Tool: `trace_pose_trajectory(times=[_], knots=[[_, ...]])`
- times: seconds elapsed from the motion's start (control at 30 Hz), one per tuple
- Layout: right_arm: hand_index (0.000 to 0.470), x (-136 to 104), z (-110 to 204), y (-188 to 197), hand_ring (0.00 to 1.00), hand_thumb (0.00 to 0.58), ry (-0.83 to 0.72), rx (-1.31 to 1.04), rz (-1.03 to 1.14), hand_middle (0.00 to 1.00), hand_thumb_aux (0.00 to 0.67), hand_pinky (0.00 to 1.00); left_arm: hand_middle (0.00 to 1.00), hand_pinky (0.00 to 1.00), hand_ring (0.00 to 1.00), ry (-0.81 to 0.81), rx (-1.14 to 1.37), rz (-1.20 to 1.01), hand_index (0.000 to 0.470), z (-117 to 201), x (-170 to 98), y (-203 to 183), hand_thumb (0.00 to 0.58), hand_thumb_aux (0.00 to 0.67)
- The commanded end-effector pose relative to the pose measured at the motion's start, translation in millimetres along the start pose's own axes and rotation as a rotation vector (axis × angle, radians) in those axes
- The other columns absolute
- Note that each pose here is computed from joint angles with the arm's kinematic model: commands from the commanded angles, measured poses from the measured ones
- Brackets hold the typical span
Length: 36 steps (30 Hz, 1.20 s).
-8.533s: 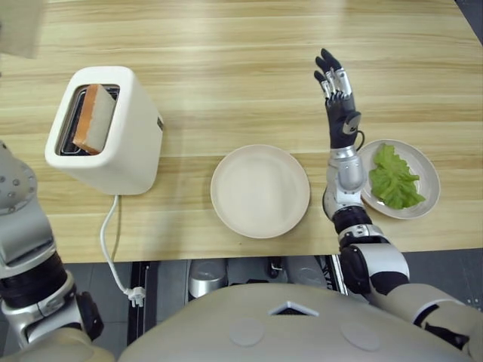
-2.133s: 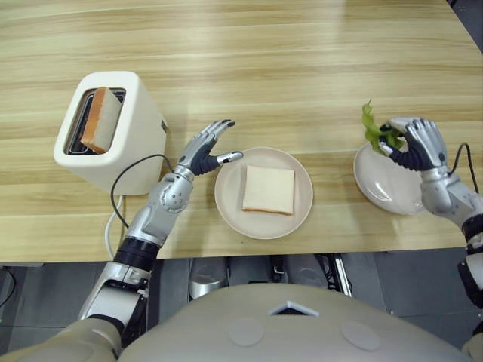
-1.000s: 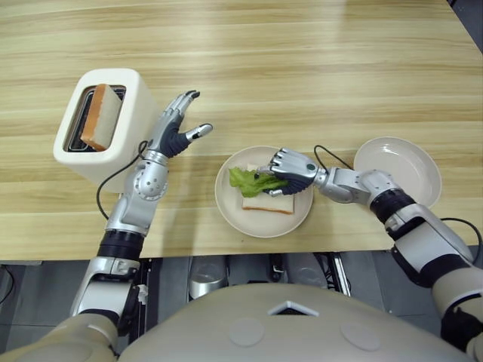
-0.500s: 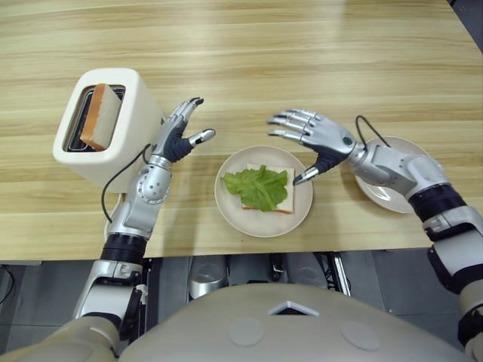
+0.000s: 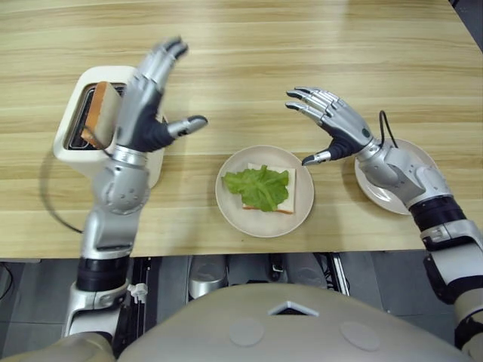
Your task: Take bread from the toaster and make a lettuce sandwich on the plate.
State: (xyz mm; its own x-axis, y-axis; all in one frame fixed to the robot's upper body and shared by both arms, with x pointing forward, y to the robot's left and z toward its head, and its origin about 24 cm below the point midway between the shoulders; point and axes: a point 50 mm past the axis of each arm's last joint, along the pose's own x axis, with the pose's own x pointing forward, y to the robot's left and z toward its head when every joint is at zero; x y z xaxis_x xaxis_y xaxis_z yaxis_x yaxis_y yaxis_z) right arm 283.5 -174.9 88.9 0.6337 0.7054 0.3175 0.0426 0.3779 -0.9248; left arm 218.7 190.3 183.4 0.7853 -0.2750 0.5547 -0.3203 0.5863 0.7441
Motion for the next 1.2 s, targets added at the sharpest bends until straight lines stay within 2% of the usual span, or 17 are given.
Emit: trace_pose_trajectory(times=[0.03, 0.13, 0.33, 0.7, 0.73, 0.77, 1.0, 1.2], knots=[[0.000, -5, -3, 0, 0.00, 0.000, 0.046, 0.008, -0.043, 0.00, 0.000, 0.00, 0.00, 0.00, 0.00, 0.227, 0.246, 0.018, 0.000, -37, -15, 33, 0.000, 0.000], [0.000, -6, 0, -2, 0.00, 0.000, 0.039, -0.001, -0.061, 0.00, 0.000, 0.00, 0.00, 0.00, 0.00, 0.448, 0.377, -0.056, 0.000, -74, -39, 37, 0.000, 0.000], [0.000, -9, 1, 2, 0.00, 0.000, 0.054, 0.009, -0.064, 0.00, 0.000, 0.00, 0.00, 0.00, 0.00, 0.682, 0.484, -0.166, 0.000, -108, -79, 29, 0.000, 0.000], [0.000, -9, 1, 1, 0.00, 0.000, 0.053, 0.008, -0.076, 0.00, 0.000, 0.00, 0.00, 0.00, 0.00, 0.773, 0.525, -0.221, 0.000, -118, -91, 27, 0.000, 0.000], [0.000, -10, 1, 1, 0.00, 0.000, 0.052, 0.008, -0.079, 0.00, 0.000, 0.00, 0.00, 0.00, 0.00, 0.779, 0.520, -0.235, 0.189, -118, -91, 26, 0.379, 0.276], [0.000, -10, 1, 1, 0.00, 0.000, 0.052, 0.007, -0.080, 0.00, 0.000, 0.00, 0.00, 0.00, 0.00, 0.783, 0.512, -0.252, 0.460, -119, -92, 23, 0.580, 0.670], [0.000, -10, 1, 1, 0.00, 0.000, 0.053, 0.007, -0.083, 0.00, 0.000, 0.00, 0.00, 0.00, 0.00, 0.738, 0.482, -0.250, 0.460, -114, -85, 12, 0.580, 0.670], [0.000, -12, 0, 3, 0.00, 0.000, 0.064, 0.008, -0.080, 0.00, 0.000, 0.00, 0.00, 0.00, 0.00, 0.616, 0.551, -0.024, 0.460, -100, -57, 42, 0.580, 0.670]])
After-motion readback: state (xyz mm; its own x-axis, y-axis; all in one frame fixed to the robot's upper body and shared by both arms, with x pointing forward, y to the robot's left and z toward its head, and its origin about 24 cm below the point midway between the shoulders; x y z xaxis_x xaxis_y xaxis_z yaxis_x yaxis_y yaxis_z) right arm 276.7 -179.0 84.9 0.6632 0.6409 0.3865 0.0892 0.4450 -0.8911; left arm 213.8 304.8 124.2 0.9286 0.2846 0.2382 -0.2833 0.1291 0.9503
